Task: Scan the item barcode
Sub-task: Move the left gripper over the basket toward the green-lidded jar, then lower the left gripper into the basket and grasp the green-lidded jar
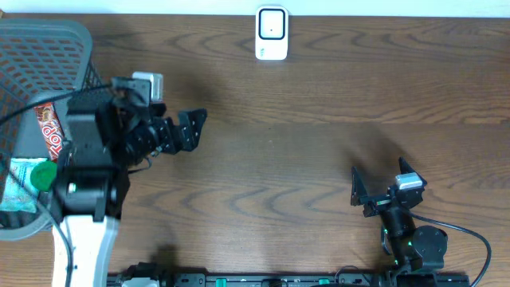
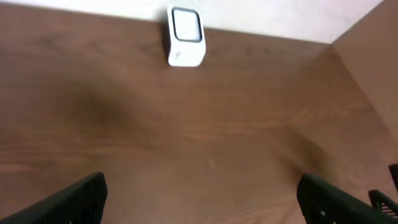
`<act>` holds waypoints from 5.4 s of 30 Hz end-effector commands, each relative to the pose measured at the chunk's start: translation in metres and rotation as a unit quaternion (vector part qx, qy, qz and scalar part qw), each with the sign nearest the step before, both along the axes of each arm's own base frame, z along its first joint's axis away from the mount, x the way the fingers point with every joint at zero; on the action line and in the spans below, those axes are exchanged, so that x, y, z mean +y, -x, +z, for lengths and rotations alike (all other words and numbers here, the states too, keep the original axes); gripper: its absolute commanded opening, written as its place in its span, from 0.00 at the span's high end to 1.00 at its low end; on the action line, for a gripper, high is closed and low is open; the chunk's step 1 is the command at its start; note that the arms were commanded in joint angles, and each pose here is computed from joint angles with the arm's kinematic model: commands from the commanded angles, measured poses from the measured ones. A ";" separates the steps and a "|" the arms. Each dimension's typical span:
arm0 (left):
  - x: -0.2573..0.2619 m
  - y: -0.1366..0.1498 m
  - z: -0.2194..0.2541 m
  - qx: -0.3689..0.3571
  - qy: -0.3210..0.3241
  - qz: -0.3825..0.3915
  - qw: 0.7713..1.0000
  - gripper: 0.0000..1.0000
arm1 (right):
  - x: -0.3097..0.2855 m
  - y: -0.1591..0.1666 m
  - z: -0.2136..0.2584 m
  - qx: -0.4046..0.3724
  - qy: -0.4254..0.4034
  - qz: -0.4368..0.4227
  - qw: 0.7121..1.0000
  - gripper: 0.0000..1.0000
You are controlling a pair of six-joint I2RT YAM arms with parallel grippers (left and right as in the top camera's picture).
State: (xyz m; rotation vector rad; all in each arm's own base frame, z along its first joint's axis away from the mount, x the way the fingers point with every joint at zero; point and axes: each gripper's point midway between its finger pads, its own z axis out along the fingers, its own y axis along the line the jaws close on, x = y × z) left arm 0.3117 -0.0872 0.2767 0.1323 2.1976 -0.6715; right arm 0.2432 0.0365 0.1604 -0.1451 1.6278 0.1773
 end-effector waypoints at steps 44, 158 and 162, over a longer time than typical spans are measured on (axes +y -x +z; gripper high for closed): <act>0.350 0.079 -0.096 0.409 -0.050 0.572 0.709 0.02 | 0.000 0.000 0.000 0.002 -0.007 -0.001 1.000 0.01; 0.319 0.090 -0.257 0.373 -0.253 0.224 0.864 0.03 | 0.000 0.000 0.000 0.001 -0.007 -0.001 1.000 0.01; 0.319 0.090 -0.257 0.373 -0.253 0.224 0.864 0.19 | 0.000 0.000 0.000 0.001 -0.007 -0.001 1.000 0.01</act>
